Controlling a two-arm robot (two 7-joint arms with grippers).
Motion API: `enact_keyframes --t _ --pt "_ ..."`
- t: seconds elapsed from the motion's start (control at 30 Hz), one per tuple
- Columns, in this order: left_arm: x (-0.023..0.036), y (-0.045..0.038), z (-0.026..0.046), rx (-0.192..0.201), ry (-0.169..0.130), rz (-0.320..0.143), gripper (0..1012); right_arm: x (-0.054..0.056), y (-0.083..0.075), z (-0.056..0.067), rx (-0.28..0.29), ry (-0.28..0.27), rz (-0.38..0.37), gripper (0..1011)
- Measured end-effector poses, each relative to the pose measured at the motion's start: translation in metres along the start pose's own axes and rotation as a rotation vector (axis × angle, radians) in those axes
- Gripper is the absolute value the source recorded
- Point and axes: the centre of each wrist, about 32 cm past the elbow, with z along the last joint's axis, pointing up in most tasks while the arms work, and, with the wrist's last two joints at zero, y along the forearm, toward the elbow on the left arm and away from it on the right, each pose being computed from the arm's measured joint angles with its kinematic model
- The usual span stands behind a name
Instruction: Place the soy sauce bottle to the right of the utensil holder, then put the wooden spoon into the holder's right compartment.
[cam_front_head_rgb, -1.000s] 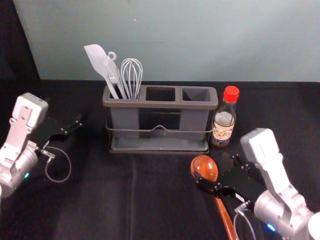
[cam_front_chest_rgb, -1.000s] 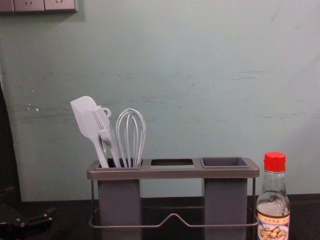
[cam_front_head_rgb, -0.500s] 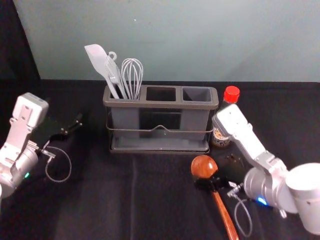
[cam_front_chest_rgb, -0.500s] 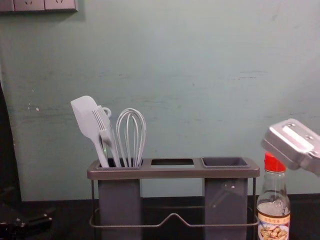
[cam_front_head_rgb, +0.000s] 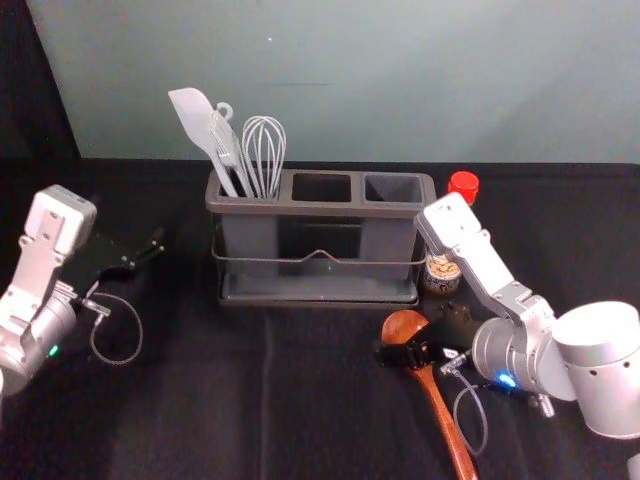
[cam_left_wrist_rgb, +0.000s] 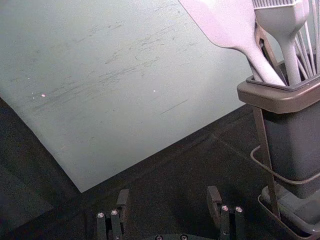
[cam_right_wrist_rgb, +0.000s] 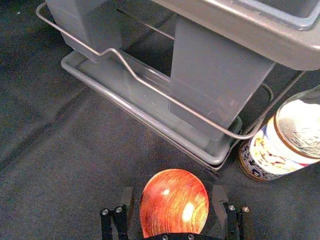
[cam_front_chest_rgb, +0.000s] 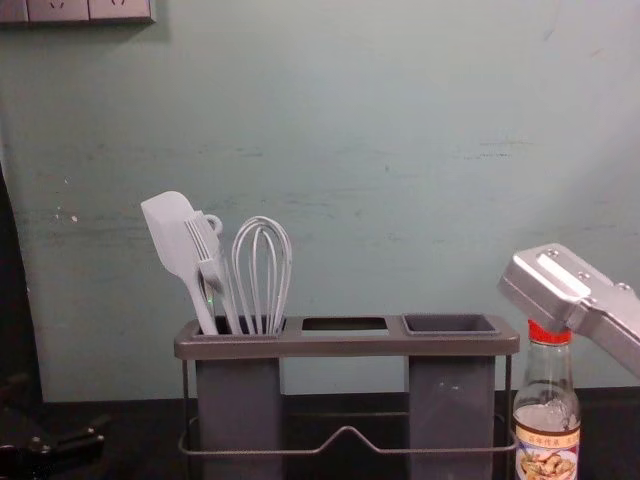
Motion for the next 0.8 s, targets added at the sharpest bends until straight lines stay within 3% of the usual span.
enact_keyframes --t 0.8 --pt "0.0 0.0 0.0 0.0 0.0 0.0 1000 -0.002 0.013 0.001 -0.017 0.02 0.0 1000"
